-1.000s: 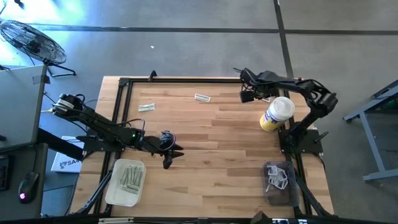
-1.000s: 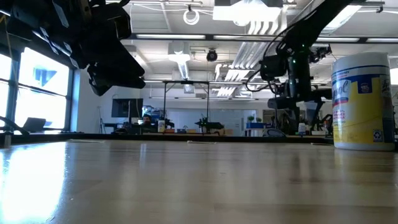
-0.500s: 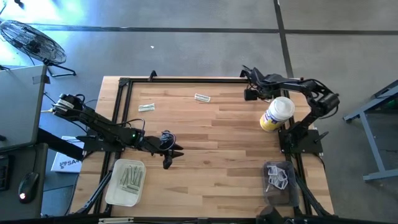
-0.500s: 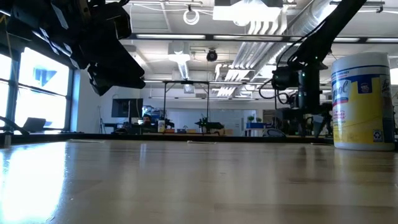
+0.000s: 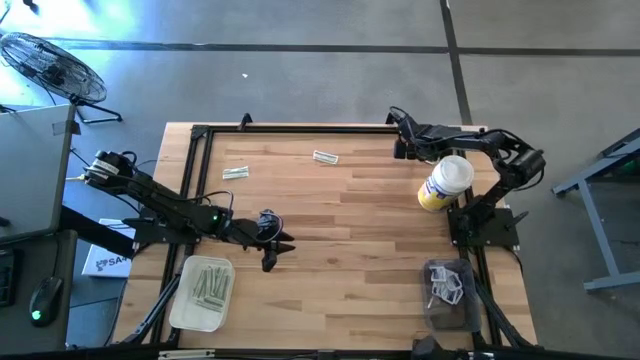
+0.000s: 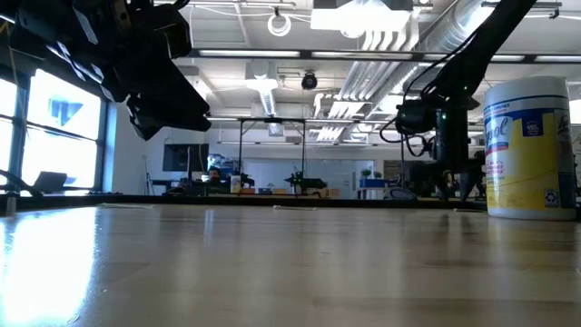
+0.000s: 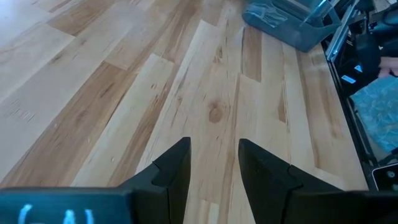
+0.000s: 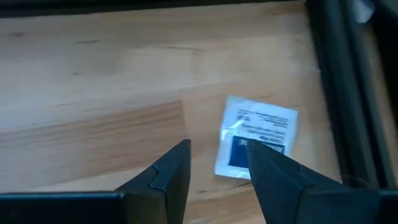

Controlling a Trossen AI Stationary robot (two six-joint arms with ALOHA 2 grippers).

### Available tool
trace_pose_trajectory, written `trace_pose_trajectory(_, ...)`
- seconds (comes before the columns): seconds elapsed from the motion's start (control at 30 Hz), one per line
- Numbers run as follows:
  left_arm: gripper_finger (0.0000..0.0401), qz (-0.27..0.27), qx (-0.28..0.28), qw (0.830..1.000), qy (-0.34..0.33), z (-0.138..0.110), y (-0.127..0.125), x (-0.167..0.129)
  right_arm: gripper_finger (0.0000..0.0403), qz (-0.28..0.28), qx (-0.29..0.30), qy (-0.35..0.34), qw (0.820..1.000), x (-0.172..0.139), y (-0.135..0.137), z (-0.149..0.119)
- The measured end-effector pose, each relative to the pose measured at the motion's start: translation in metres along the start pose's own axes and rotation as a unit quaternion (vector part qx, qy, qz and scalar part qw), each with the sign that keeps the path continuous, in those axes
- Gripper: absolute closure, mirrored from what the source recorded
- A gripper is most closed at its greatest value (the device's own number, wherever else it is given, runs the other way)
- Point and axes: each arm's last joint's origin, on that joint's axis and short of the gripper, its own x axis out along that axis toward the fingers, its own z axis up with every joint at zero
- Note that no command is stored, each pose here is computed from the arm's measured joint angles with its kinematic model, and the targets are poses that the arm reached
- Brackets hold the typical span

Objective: Pick & Place First Aid Supplies
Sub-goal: Put the blue alcohol pad into the black bin

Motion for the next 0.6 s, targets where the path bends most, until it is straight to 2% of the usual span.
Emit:
trace_pose_trajectory(0.23,0.0268,0.003,0.002,1.0,0.005,-0.001,0.001,0.0,0.025,-0.021,-0.008,-0.04,0.999,0.005,0.001,-0.016)
trace_pose_trajectory(0.37,0.0268,0.003,0.002,1.0,0.006,-0.001,0.001,0.0,0.0256,-0.014,-0.011,-0.035,0.999,0.005,0.003,-0.018)
trace_pose_trajectory(0.6,0.0268,0.003,0.0,1.0,0.006,-0.001,0.001,0.0,0.0272,-0.018,-0.048,-0.009,0.999,0.005,0.0,-0.021)
